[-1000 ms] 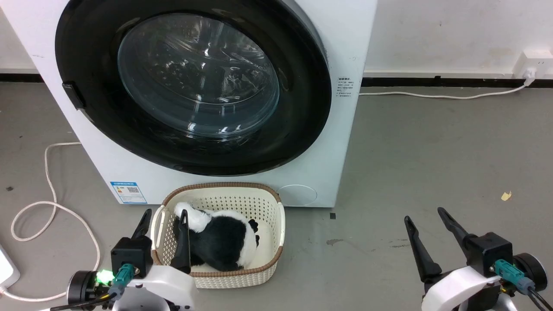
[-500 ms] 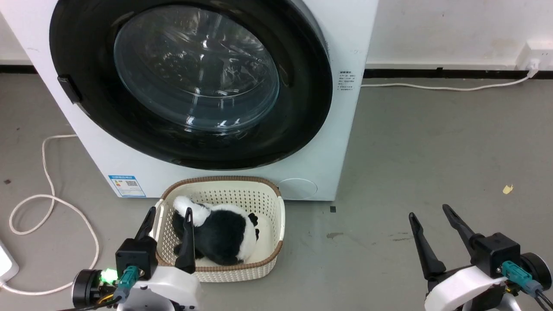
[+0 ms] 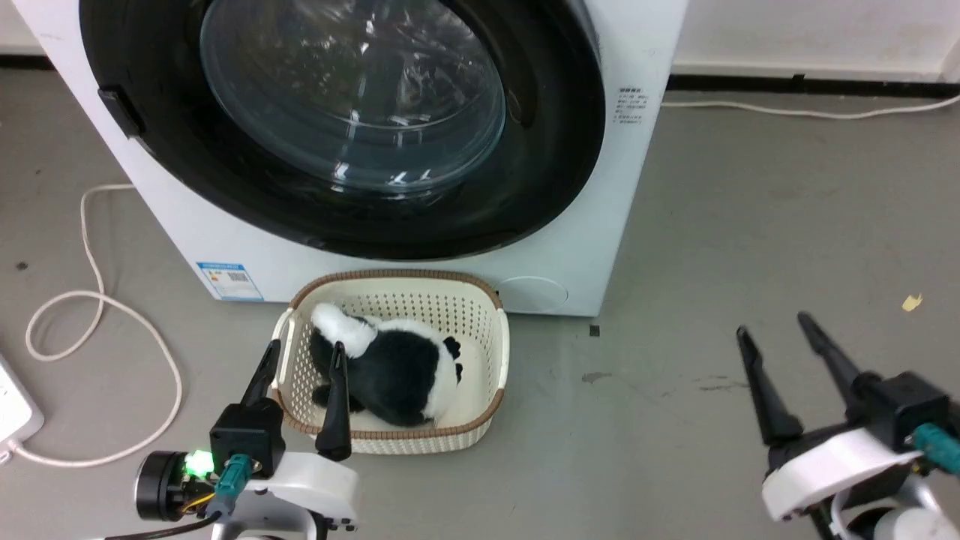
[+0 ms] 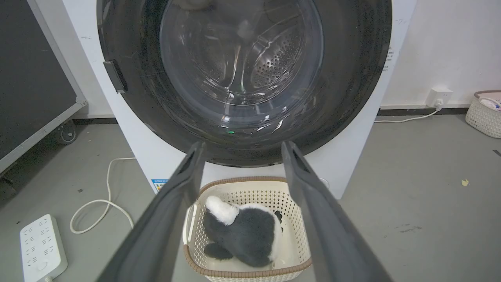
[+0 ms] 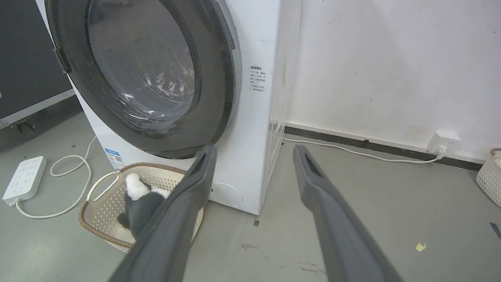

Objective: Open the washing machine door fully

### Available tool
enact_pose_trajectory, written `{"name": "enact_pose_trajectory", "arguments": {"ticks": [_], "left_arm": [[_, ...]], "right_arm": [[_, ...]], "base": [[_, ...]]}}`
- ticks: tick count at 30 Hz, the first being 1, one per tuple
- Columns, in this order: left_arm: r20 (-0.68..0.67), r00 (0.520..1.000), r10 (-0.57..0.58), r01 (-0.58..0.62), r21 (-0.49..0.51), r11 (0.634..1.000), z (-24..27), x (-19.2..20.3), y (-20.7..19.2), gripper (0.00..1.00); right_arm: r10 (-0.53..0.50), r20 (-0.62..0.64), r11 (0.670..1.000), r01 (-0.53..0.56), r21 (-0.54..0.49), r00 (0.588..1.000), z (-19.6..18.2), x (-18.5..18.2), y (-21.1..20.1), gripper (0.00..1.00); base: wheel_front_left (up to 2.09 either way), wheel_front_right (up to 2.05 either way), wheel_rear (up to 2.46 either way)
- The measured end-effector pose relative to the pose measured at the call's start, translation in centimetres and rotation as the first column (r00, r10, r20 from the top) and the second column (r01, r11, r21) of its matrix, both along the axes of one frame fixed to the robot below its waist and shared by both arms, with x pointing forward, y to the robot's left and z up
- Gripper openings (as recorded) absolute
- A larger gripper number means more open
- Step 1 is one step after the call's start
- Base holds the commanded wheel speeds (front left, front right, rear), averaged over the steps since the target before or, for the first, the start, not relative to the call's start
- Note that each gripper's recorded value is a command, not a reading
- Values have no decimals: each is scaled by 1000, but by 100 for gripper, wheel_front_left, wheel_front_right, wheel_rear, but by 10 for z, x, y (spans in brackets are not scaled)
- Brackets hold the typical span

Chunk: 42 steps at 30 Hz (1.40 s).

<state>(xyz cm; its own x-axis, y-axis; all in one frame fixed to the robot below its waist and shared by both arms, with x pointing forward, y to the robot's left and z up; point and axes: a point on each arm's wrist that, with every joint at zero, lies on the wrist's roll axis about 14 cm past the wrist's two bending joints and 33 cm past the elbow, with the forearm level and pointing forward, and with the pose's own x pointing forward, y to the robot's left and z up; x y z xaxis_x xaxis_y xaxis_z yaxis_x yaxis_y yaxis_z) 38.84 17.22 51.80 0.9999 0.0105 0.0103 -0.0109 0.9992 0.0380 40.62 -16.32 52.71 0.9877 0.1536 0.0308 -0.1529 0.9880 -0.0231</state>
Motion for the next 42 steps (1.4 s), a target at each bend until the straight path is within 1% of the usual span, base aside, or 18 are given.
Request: {"name": "enact_pose_trajectory", "arguments": {"ticks": [5, 6, 7, 8, 12, 17, 22, 28, 36, 39, 42], "left_arm": [[-7, 1000, 6, -6, 1, 1000, -5, 2, 0, 100], [-4, 1000, 10, -10, 0, 1000, -4, 3, 1, 100], [-1, 1000, 13, -13, -2, 1000, -4, 4, 2, 100], [2, 1000, 16, -16, -4, 1000, -3, 5, 2, 100], [6, 1000, 23, -23, -3, 1000, -4, 6, 3, 100], [-2, 1000, 31, -31, -1, 1000, -9, 7, 4, 100], [6, 999, 41, -41, -5, 999, -9, 11, 6, 100], [5, 999, 54, -54, -1, 999, -12, 13, 7, 100], [-4, 996, 88, -88, 0, 996, -17, 13, 14, 100], [-1, 995, 99, -99, -1, 995, -18, 14, 16, 100], [-7, 994, 109, -109, 0, 994, -21, 14, 17, 100]], "right_arm": [[15, 32, 1000, -16, 8, 999, 11, 17, -1, 100], [19, 37, 1000, -20, 12, 999, 13, 20, -1, 69], [23, 41, 1000, -24, 17, 999, 15, 23, -1, 24], [26, 46, 999, -27, 22, 999, 17, 26, -1, 0], [41, 66, 998, -43, 40, 997, 26, 41, 1, 0], [46, 74, 992, -54, 117, 996, 35, 61, 4, 0], [62, 64, 979, -73, 193, 996, 40, 83, 10, 0], [75, 23, 952, -79, 296, 997, 38, 111, 15, 0], [116, -82, 897, -69, 437, 990, 24, 145, 23, 0], [136, -107, 878, -70, 473, 985, 21, 156, 28, 0], [160, -113, 879, -89, 468, 981, 22, 167, 35, 0]], "base": [[0, 0, 0], [0, 0, 0], [0, 0, 0], [0, 0, 0], [0, 0, 0], [0, 0, 0], [0, 0, 0], [0, 0, 0], [0, 0, 0], [0, 0, 0], [0, 0, 0]]}}
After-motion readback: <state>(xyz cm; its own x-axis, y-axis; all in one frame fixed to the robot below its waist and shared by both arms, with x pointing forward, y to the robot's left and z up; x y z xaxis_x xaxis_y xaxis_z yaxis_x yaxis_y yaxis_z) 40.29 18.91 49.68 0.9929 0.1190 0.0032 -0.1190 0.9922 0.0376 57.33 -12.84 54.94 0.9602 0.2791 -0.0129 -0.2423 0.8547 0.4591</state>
